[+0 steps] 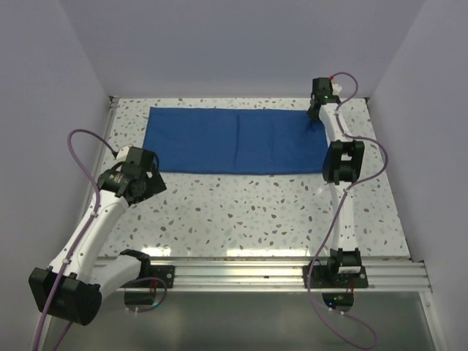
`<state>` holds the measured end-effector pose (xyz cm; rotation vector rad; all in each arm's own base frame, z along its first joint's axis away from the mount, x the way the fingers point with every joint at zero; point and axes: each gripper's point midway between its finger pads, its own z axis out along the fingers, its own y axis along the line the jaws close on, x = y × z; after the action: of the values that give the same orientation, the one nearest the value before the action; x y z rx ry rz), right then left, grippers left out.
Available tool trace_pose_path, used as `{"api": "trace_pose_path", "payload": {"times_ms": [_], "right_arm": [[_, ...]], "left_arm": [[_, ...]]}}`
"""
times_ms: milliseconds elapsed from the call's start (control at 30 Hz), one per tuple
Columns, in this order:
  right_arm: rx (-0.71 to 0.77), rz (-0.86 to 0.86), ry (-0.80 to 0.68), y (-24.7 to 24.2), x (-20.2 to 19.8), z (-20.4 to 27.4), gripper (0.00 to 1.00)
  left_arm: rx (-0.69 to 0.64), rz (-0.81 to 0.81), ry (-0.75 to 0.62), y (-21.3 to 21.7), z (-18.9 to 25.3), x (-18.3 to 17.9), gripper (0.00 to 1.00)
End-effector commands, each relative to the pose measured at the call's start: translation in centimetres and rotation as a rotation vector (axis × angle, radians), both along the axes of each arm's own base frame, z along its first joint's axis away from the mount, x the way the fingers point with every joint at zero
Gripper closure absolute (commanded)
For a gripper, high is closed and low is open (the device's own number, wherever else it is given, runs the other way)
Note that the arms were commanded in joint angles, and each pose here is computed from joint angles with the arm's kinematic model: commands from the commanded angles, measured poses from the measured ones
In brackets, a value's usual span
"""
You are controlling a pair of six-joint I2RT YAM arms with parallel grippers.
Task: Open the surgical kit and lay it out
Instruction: Open the surgical kit at the center of the board.
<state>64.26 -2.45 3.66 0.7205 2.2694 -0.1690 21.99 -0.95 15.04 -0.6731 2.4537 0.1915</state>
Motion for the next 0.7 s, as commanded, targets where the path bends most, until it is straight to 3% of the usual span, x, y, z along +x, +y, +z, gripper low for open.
{"api": "trace_pose_path", "payload": {"times_ms": [0,367,600,633,667], "right_arm": [[0.019,0.019,-0.062,0.5,-0.3,5.1,1.00],[0.068,0.139,-0.067,4.9,-4.9,10.5,1.00],[0.100,0.292,-0.042,10.8,-10.9,13.6,1.00],[0.107,0.311,-0.073,11.3,-12.3,16.1,1.00],[0.128,0.342,-0.031,12.1,-14.1,15.0,1.00]], "left_arm": [[-0.016,-0.005,-0.038,-0.3,1.1,0.7,0.04],[-0.019,-0.089,-0.121,-1.0,3.1,2.6,0.01],[-0.029,-0.147,-0.164,-1.8,3.8,3.9,0.00],[-0.031,-0.148,-0.170,-1.8,3.9,4.0,0.00],[-0.032,-0.150,-0.175,-1.9,3.9,4.2,0.00]]}}
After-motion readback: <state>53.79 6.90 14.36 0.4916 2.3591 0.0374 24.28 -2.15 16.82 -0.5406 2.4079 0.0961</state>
